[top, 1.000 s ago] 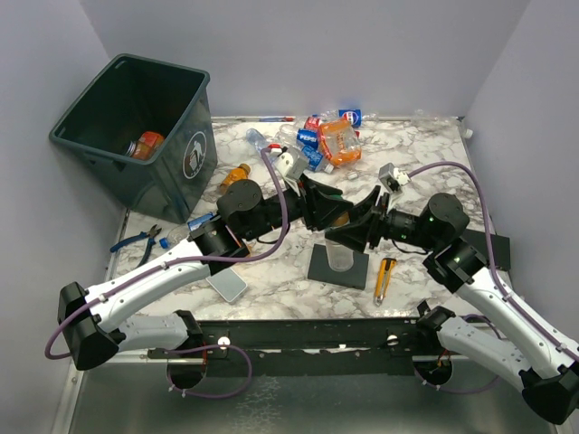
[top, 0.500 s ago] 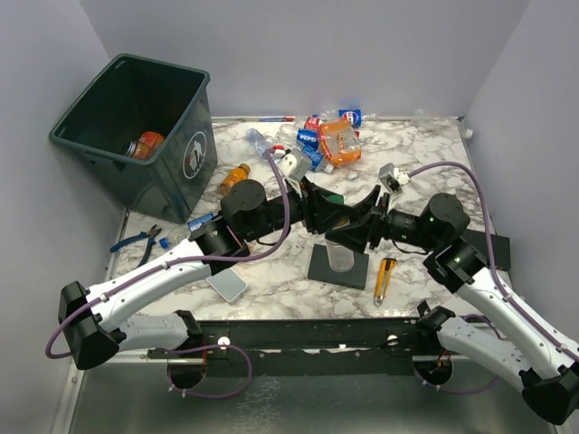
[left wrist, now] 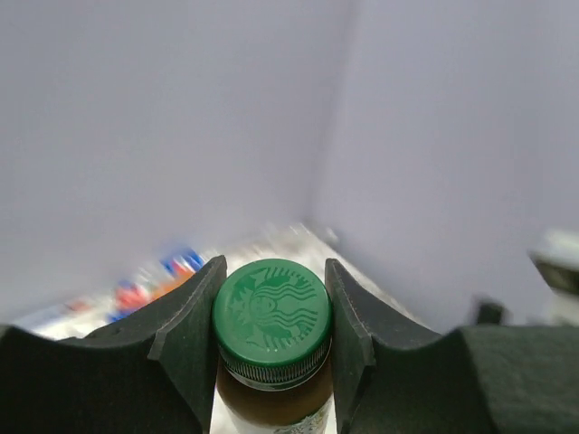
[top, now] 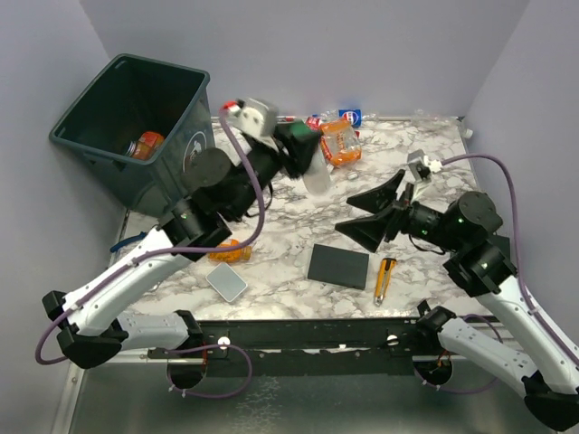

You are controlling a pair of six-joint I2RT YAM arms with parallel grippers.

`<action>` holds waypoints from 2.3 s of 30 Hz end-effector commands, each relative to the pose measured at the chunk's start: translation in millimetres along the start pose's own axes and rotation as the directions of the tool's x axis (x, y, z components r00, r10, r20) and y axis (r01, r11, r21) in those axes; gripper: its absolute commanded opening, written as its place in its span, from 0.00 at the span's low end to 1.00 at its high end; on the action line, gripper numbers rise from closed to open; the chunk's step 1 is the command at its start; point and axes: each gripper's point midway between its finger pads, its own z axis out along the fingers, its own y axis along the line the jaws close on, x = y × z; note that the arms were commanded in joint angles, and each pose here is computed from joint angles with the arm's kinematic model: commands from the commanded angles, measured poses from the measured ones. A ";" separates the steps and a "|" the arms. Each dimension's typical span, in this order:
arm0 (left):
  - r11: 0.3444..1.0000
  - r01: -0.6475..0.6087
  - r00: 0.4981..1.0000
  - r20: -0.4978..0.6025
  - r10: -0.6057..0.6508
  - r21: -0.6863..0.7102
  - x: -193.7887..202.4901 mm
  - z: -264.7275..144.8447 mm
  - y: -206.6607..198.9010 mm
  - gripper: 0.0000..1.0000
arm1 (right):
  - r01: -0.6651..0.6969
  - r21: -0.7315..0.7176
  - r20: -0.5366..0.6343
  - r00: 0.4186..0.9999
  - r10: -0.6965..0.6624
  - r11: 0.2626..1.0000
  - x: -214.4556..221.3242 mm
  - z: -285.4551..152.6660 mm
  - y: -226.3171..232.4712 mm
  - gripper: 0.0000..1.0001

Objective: Put the plastic bottles in the bin
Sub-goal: Pick up the plastic bottle at the center of the board, then place the plastic bottle in the trash bin.

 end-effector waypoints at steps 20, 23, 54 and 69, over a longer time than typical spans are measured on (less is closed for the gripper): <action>-0.097 -0.118 0.763 -0.153 0.628 -0.988 -188.8 -129.9 310.0 0.00 | -0.267 0.270 0.026 0.962 0.270 0.925 119.6 -28.7 -76.1 1.00; -0.120 -0.153 0.783 -0.194 0.591 -0.981 -158.9 -123.0 330.5 0.02 | -0.228 0.325 0.018 0.972 0.235 0.918 119.6 -35.6 -83.2 1.00; 0.935 -0.207 0.943 -0.312 0.113 -0.288 140.6 -42.7 90.2 0.99 | -0.105 0.783 0.043 0.992 0.116 0.613 93.0 -41.6 -190.1 0.95; 0.902 -0.206 0.932 -0.356 0.063 -0.380 202.6 -120.8 126.2 0.99 | -0.055 0.926 0.040 0.998 0.048 0.373 100.8 7.0 -395.0 0.77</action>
